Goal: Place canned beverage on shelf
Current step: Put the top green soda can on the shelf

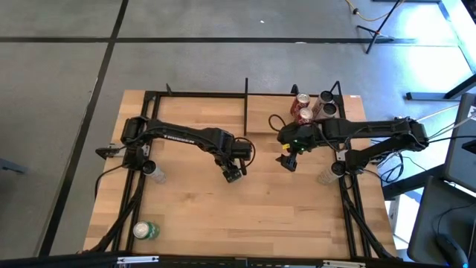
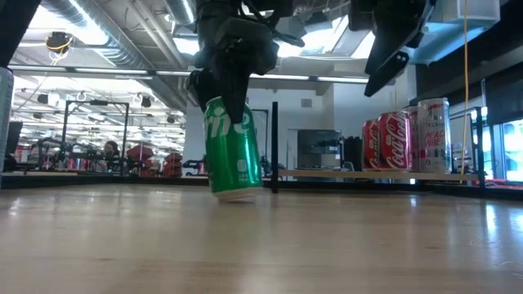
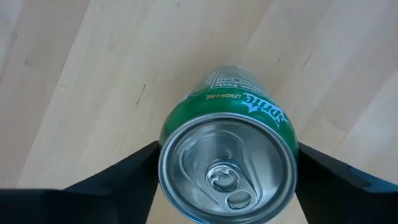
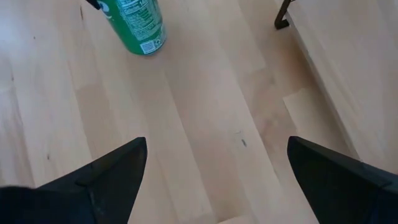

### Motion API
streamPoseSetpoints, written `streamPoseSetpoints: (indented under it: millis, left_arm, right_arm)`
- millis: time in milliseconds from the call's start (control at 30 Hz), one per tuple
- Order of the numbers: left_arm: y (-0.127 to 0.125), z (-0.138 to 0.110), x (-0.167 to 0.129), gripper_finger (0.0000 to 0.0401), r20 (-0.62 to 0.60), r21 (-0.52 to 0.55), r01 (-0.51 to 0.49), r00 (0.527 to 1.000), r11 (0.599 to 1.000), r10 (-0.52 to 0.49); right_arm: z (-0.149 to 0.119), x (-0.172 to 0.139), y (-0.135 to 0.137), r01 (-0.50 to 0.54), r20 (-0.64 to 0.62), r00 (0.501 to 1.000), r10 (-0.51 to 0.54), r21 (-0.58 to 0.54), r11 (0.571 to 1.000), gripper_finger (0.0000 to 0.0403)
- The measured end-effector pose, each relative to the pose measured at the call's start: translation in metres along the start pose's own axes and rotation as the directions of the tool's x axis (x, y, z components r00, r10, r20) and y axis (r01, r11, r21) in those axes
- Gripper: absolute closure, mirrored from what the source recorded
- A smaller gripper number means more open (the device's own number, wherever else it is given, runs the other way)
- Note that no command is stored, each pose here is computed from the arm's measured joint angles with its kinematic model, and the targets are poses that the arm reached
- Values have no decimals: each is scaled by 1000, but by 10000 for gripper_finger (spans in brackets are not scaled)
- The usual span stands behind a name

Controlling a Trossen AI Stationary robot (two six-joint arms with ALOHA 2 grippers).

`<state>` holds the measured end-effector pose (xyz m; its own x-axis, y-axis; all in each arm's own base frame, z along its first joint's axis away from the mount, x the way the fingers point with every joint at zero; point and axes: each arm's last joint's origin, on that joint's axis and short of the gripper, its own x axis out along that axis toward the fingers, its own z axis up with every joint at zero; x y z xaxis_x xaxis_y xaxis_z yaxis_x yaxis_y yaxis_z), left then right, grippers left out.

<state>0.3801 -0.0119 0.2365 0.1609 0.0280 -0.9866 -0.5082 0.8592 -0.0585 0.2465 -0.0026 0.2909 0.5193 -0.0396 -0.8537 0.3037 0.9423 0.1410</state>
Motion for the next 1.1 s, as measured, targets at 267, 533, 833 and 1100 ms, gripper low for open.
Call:
streamPoseSetpoints:
  millis: [267,533,833,1100]
  left_arm:
    - [-1,0,-2,55,-3,-1,33,999,999,-33]
    - [3,-9,-32,52,33,-4,78,996,997,-78]
    - [14,-66,-112,52,191,81,32,981,996,-47]
    - [22,-136,-127,52,340,-29,82,938,996,-67]
  right_arm:
    - [5,2,2,-17,42,999,17,0,1000,27]
    - [14,1,10,-97,134,986,100,-25,995,27]
    - [36,23,49,-209,321,913,251,-159,965,27]
    - [63,67,69,-164,288,931,224,-218,962,27]
